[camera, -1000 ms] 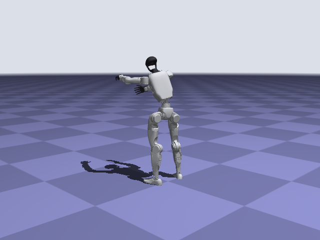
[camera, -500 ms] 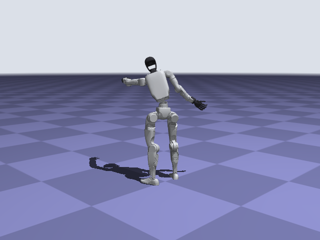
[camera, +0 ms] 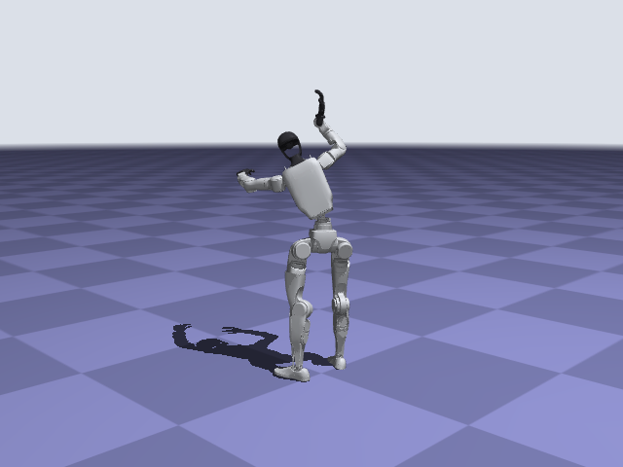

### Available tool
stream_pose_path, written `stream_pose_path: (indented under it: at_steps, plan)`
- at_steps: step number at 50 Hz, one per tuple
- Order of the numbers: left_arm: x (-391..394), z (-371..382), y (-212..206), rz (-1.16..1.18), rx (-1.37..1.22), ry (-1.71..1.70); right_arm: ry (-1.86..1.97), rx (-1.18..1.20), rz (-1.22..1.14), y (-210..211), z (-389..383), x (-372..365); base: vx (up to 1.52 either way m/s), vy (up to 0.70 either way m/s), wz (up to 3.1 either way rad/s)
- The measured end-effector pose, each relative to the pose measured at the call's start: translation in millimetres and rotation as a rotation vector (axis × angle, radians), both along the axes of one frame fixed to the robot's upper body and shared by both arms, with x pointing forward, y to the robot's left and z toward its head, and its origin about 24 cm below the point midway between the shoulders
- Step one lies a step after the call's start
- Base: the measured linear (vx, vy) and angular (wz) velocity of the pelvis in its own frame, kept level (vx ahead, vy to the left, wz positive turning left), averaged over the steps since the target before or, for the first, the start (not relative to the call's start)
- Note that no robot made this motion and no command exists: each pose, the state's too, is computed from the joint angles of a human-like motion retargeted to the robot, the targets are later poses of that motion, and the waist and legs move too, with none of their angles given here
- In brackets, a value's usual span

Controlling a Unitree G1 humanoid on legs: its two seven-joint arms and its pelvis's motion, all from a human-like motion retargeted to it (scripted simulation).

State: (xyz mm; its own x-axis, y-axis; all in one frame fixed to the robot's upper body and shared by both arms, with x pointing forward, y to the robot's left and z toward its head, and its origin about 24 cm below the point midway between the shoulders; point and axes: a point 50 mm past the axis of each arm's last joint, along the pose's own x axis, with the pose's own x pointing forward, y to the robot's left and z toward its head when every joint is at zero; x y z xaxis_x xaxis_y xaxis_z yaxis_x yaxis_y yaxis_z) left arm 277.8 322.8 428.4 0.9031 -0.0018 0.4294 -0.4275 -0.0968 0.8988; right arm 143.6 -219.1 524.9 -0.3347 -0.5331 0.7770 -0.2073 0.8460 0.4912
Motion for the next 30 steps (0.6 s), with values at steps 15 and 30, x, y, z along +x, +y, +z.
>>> stream_pose_path:
  at_steps: [15,30]
  plan:
    - [3,1,-33,-0.115,0.042,0.075,1.605,-1.097,0.532,330,-237,206,-0.02,-0.01,0.47]
    - [7,-6,-35,-0.099,0.091,0.091,1.782,-0.970,0.568,258,-358,232,0.02,0.10,0.12]
